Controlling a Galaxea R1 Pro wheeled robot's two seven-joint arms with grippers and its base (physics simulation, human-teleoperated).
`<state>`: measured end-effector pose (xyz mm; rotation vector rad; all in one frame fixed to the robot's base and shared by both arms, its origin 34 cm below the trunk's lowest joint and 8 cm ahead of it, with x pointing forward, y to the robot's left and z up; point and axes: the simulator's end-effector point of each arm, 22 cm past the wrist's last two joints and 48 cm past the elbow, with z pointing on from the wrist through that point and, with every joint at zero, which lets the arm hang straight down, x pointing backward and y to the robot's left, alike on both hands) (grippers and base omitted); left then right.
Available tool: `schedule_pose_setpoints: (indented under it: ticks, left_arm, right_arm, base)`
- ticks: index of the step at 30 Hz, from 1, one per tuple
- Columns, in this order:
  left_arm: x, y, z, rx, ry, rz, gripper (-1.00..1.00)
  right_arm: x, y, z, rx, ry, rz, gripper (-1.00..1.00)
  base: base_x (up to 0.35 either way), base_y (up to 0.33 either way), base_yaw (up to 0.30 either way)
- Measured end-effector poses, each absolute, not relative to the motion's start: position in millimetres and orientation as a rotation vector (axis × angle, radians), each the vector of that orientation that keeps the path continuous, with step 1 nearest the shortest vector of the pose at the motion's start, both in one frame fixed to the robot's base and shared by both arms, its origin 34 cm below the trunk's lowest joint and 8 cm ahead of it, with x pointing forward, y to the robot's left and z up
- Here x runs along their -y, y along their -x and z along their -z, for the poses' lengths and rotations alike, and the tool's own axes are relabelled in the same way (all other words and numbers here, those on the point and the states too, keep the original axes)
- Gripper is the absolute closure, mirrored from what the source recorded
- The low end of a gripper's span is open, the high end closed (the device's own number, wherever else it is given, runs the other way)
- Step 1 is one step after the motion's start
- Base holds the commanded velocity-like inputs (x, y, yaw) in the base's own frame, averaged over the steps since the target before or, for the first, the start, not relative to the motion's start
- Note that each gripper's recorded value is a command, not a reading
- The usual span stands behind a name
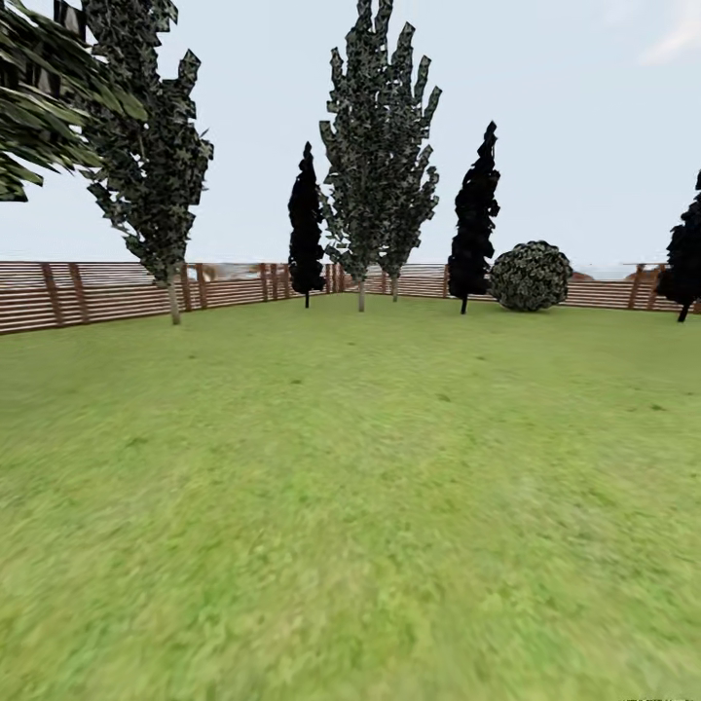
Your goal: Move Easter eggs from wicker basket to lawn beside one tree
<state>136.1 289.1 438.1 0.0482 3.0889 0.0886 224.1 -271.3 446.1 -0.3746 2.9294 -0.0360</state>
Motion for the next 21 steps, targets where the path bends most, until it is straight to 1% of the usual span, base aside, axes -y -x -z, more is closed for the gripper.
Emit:
schedule_pose_setpoints:
  ticks: [21]
  left_arm:
    - [-289.3,-136.1,-438.1,-3.089,-0.049,-0.089,-1.00]
  right_arm:
    - [271.4,-223.6,-446.0,-2.931,0.375,0.036,-1.00]
  base:
    - [0.326,0.000,-0.300]
